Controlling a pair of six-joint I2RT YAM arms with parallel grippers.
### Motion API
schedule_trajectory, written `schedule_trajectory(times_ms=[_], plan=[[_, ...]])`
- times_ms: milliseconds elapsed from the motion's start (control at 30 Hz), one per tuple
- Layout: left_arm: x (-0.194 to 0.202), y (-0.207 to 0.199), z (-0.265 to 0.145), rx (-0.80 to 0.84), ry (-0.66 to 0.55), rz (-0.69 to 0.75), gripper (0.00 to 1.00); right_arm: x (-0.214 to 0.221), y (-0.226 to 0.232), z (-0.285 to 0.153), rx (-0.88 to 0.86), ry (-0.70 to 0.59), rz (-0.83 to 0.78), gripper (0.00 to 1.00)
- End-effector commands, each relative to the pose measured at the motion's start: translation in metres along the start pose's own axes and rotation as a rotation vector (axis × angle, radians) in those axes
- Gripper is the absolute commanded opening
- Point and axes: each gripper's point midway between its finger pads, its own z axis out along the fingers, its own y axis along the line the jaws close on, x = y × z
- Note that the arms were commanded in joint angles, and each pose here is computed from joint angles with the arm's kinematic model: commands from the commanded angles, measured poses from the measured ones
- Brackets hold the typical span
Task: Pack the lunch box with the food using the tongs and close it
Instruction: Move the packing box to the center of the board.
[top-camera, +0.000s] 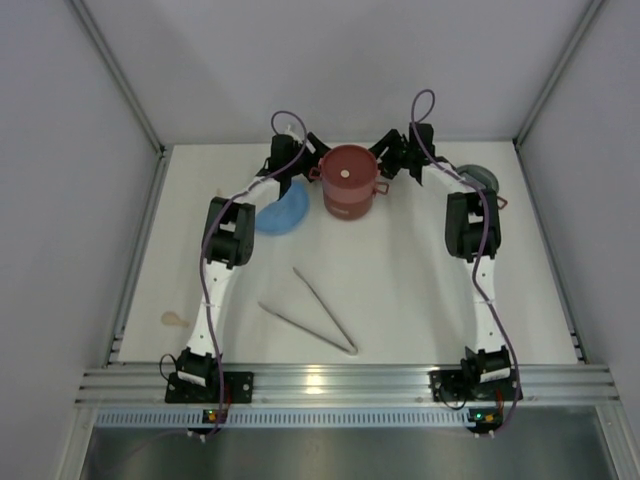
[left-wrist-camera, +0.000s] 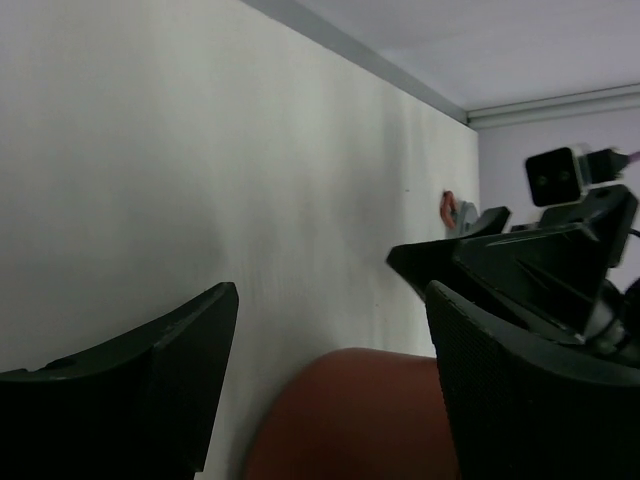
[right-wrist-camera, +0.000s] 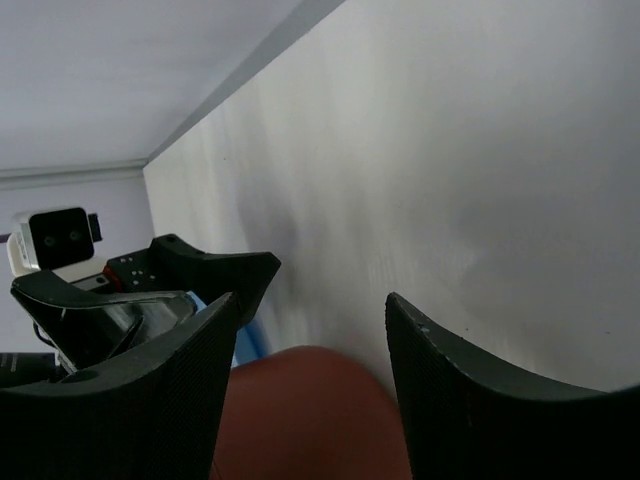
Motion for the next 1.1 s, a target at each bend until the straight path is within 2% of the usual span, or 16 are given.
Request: schedule_trajectory(times_ms=[0,200,433,733,1067], plan=[[-0.006,-0.040,-0.009,0.176,0.021,0.007,0.79,0.004,0.053,0.003,-0.201,0.025,-0.037,0.59],[0.015,-0.040,-0.019,0.211,0.092,-0.031,0.76,0.039,0.052,0.002,-0.236,0.123,-0.021,0.58],[0.037,-0.041,-0.040,0.229,0.143,-0.042,0.73,0.066,0.050,-0.010,-0.231,0.157,-0.031,0.58],[0.055,-0.043,-0.076,0.202,0.129,-0.016,0.73,0.105,0.052,-0.028,-0.224,0.210,-0.083,0.58],[0.061,-0.040,-0.096,0.148,0.116,0.020,0.73,0.111,0.034,-0.041,-0.143,0.190,-0.124,0.57]])
